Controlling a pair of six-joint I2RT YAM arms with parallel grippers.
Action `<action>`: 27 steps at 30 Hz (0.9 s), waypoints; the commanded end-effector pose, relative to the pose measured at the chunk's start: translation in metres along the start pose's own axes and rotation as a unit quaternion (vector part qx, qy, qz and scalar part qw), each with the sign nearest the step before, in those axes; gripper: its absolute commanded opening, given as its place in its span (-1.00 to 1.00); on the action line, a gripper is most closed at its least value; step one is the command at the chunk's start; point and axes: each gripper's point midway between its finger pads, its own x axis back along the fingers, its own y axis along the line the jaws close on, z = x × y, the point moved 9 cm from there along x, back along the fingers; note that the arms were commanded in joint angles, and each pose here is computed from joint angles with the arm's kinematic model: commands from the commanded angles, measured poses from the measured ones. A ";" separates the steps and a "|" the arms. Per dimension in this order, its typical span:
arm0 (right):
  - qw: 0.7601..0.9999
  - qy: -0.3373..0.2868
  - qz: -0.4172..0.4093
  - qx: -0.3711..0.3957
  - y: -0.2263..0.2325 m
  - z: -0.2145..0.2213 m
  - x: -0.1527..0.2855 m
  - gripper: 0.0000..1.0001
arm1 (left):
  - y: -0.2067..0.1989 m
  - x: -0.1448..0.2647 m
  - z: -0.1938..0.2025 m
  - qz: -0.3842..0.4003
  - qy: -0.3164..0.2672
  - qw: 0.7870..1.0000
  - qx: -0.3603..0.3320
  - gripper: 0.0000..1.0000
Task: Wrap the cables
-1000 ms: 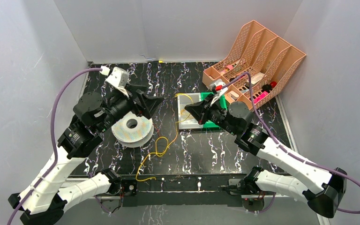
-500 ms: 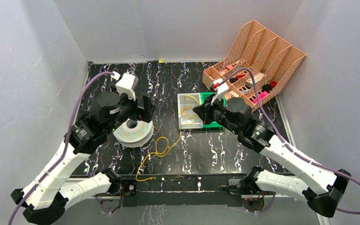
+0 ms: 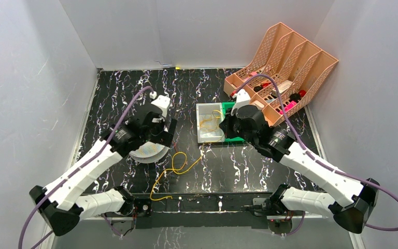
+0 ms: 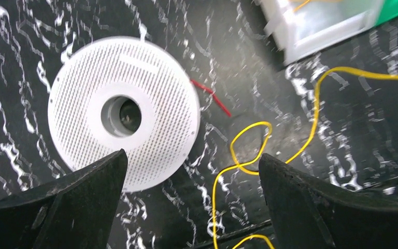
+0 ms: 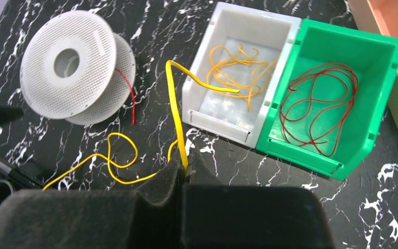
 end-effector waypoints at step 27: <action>0.992 -0.010 0.011 -0.125 -0.042 0.023 0.008 -1.00 | -0.006 -0.193 0.011 -0.459 0.162 0.873 0.034 0.97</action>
